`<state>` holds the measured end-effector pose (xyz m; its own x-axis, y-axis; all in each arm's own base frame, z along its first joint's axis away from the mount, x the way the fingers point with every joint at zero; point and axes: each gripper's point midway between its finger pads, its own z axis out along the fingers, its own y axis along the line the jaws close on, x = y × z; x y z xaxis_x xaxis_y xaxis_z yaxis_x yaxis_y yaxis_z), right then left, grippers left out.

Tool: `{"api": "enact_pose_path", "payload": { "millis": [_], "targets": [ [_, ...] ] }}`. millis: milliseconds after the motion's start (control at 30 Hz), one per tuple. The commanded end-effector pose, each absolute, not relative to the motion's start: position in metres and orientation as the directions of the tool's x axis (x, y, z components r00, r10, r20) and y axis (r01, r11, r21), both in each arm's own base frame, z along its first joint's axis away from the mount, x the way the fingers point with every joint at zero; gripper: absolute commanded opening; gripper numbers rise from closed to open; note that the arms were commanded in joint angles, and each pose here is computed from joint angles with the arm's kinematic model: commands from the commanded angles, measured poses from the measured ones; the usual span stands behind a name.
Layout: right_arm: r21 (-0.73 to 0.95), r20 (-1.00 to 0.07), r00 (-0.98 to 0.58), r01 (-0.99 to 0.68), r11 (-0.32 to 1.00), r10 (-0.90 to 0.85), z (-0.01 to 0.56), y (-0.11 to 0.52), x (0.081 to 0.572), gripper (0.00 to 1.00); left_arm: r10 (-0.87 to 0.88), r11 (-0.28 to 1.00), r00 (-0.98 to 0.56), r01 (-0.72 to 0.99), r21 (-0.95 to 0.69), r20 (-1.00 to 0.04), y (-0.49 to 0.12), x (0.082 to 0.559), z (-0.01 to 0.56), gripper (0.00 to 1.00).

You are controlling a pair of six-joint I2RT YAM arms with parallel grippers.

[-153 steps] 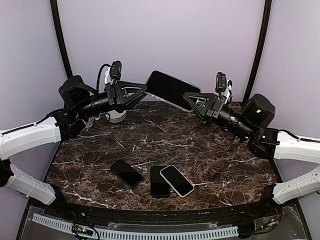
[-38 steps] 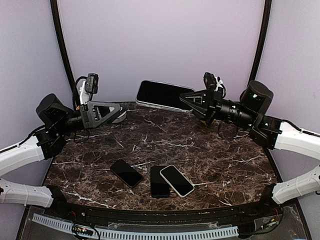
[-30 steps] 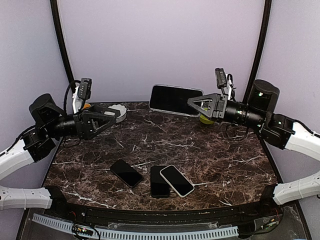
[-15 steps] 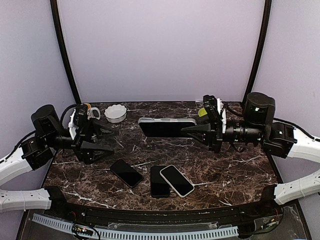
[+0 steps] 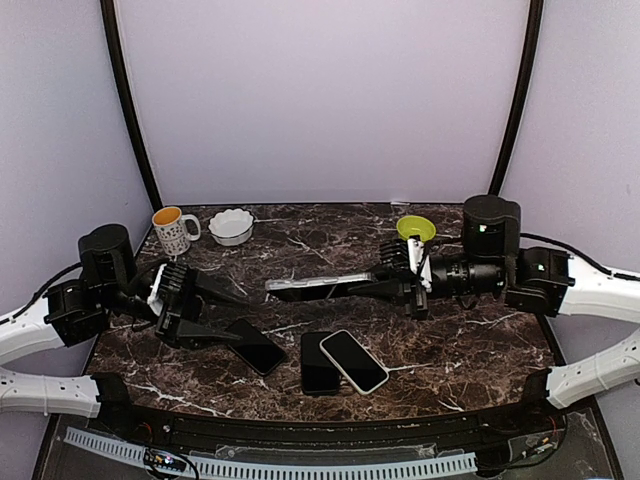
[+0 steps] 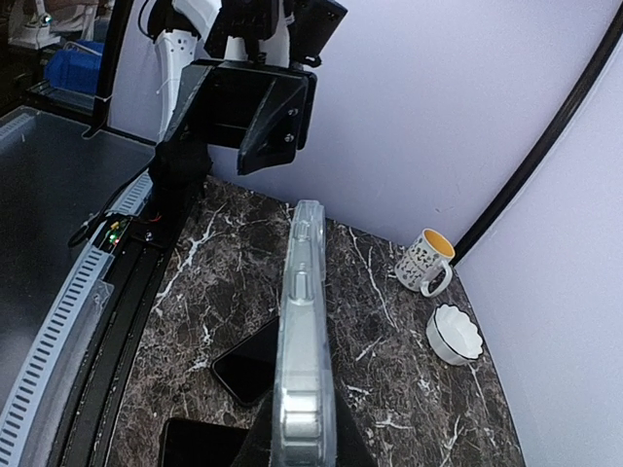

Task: Take the phone out of the phone case
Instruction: Adjust the phone case on the phone.

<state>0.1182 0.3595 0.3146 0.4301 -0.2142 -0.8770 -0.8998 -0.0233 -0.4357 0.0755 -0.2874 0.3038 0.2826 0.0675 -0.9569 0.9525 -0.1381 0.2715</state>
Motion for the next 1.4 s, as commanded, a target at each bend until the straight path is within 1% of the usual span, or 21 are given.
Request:
{"api": "enact_pose_path", "payload": {
  "millis": [0, 67, 167, 267, 367, 467, 700, 1033, 1367],
  "targets": [
    [-0.502, -0.850, 0.509, -0.861, -0.084, -0.139, 0.339, 0.363, 0.104, 0.00, 0.074, -0.074, 0.379, 0.925, 0.374, -0.922, -0.287, 0.085, 0.305, 0.49],
    [-0.497, -0.847, 0.510, -0.859, -0.122, -0.146, 0.335, 0.363, 0.099, 0.00, 0.103, -0.048, 0.404, 0.915, 0.401, -0.909, -0.286, 0.091, 0.304, 0.46],
    [-0.484, -0.848, 0.508, -0.858, -0.173, -0.147, 0.333, 0.362, 0.092, 0.00, 0.160, -0.025, 0.440, 0.897, 0.442, -0.884, -0.283, 0.098, 0.299, 0.46],
    [-0.486, -0.846, 0.515, -0.851, -0.198, -0.139, 0.333, 0.361, 0.087, 0.00, 0.180, -0.069, 0.460, 0.888, 0.455, -0.870, -0.283, 0.094, 0.293, 0.47],
    [-0.504, -0.833, 0.536, -0.837, -0.212, -0.134, 0.334, 0.362, 0.084, 0.00, 0.199, -0.149, 0.458, 0.888, 0.435, -0.867, -0.286, 0.087, 0.285, 0.48],
    [-0.519, -0.821, 0.557, -0.821, -0.238, -0.130, 0.332, 0.365, 0.080, 0.00, 0.205, -0.187, 0.451, 0.889, 0.418, -0.868, -0.290, 0.085, 0.281, 0.47],
    [-0.541, -0.803, 0.584, -0.798, -0.267, -0.119, 0.333, 0.370, 0.077, 0.00, 0.172, -0.217, 0.459, 0.881, 0.421, -0.871, -0.297, 0.080, 0.287, 0.47],
    [-0.550, -0.789, 0.603, -0.778, -0.304, -0.116, 0.330, 0.380, 0.074, 0.00, 0.173, -0.243, 0.459, 0.877, 0.414, -0.871, -0.303, 0.075, 0.282, 0.47],
    [-0.555, -0.780, 0.618, -0.757, -0.344, -0.101, 0.330, 0.384, 0.061, 0.00, 0.182, -0.250, 0.464, 0.875, 0.415, -0.867, -0.306, 0.076, 0.279, 0.41]
  ]
}}
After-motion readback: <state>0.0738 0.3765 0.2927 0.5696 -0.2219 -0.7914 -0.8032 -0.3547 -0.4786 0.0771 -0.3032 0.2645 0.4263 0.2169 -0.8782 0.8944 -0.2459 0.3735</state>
